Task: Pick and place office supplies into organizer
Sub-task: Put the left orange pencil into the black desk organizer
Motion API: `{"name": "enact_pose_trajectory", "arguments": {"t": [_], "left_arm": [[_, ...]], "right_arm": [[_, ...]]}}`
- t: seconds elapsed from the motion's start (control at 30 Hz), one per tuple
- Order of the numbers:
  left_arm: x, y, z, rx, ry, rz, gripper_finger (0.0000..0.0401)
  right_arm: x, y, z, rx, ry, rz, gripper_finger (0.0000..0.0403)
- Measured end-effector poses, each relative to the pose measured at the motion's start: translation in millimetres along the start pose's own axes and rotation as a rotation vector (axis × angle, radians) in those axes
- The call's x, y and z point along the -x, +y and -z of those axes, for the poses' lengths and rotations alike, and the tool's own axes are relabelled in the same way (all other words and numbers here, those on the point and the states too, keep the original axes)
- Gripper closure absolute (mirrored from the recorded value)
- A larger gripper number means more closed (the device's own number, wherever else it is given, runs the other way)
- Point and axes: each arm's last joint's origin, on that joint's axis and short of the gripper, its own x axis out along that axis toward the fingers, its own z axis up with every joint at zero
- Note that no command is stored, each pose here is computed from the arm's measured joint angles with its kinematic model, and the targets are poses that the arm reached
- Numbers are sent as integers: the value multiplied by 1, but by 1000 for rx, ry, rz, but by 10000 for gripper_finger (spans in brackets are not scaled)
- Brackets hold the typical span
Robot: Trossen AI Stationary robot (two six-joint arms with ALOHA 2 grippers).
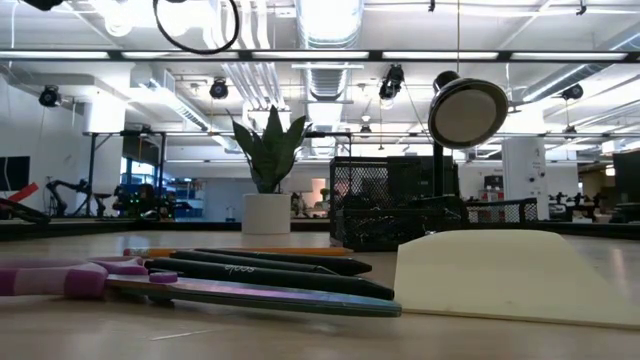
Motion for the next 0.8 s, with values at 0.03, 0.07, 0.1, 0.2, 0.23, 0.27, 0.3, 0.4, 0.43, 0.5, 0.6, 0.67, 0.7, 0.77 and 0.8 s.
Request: {"name": "enact_pose_trajectory", "arguments": {"t": [0.03,0.07,0.1,0.2,0.23,0.27,0.3,0.4,0.43,0.5,0.6,0.67,0.7,0.77,0.8], "left_arm": [[0,0,0,1,5,-1,394],[0,0,0,1,13,3,394],[0,-1,0,1,20,9,394],[-1,-3,0,2,23,17,394],[-1,-3,0,2,19,16,394],[0,-2,0,7,18,12,394],[0,-1,0,24,17,6,393],[3,3,0,59,12,-29,383],[4,4,0,75,7,-30,380],[4,3,0,148,6,-23,378],[6,1,-1,409,1,-11,382],[7,0,-3,506,-6,-7,389],[8,0,-4,514,-11,-4,392],[9,-2,-5,527,-12,16,394],[9,-4,-5,561,-10,32,394]], "right_arm": [[0,0,0,0,0,0,324],[0,0,0,0,0,0,323],[0,0,0,0,0,0,323],[0,0,0,0,0,0,324],[0,0,0,0,0,0,326],[0,0,0,0,0,0,327],[0,0,0,0,0,0,329],[0,0,0,0,0,0,333],[0,0,0,0,0,0,334],[0,0,0,0,0,0,335],[0,0,0,0,0,0,332],[0,0,0,1,0,0,330],[0,0,0,1,0,0,328],[0,0,0,0,0,0,326],[0,0,0,0,0,0,325]]}}
